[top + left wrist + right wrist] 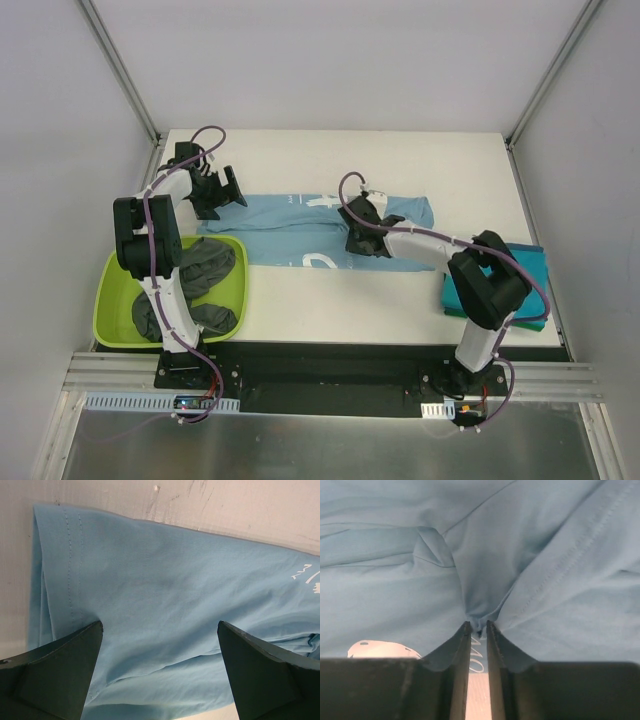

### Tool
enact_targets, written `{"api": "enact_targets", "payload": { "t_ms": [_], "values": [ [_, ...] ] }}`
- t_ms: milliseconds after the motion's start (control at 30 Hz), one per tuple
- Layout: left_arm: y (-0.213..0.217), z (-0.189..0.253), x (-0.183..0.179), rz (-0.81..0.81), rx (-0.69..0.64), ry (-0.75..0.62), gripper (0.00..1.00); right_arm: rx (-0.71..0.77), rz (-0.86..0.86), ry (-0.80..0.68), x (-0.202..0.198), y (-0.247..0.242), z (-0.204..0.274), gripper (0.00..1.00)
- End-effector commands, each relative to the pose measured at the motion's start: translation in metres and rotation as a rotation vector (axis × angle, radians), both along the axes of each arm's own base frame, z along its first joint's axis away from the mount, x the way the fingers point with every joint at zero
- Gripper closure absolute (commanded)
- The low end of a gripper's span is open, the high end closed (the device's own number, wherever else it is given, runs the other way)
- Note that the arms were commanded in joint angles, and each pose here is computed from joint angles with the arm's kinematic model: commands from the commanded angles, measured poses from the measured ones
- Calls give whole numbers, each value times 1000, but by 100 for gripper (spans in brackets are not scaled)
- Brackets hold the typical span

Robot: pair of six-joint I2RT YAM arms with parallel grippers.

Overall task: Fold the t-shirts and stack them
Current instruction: Fold the other side of the tshirt into a rectangle

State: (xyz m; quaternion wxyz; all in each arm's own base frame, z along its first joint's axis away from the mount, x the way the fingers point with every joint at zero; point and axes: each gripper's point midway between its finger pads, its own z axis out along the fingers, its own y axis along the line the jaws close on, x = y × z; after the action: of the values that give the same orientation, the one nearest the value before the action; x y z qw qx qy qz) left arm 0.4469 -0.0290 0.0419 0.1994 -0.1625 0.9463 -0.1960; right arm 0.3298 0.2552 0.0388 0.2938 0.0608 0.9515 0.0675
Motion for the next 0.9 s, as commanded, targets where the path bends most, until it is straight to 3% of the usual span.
{"api": "enact_targets", "payload": {
  "t_ms": [0, 133, 200, 233, 267, 367, 500, 633, 867],
  "values": [
    [14, -3, -6, 37, 43, 36, 1, 106, -131, -180, 11, 4, 41, 71],
    [15, -5, -6, 40, 45, 42, 1, 117, -46, -219, 9, 11, 61, 49],
    [15, -5, -6, 40, 46, 41, 1, 75, 37, -256, 12, 11, 74, 29],
    [15, -6, -6, 39, 44, 41, 1, 39, 103, -269, 16, 12, 79, 11],
    [14, -6, -6, 37, 43, 42, 1, -1, 138, -270, 20, 9, 82, 4],
    [14, -7, -6, 37, 42, 45, 1, -48, 136, -204, 39, -7, 73, 4],
    [13, -8, -6, 34, 40, 46, 1, 127, 224, -100, 72, 0, 55, 4],
    [17, -13, -6, 38, 55, 55, 1, 158, 206, -29, 94, -6, 38, 4],
    [19, -14, -5, 44, 62, 58, 1, 113, 161, 98, 75, -31, 12, 4]
  ]
}}
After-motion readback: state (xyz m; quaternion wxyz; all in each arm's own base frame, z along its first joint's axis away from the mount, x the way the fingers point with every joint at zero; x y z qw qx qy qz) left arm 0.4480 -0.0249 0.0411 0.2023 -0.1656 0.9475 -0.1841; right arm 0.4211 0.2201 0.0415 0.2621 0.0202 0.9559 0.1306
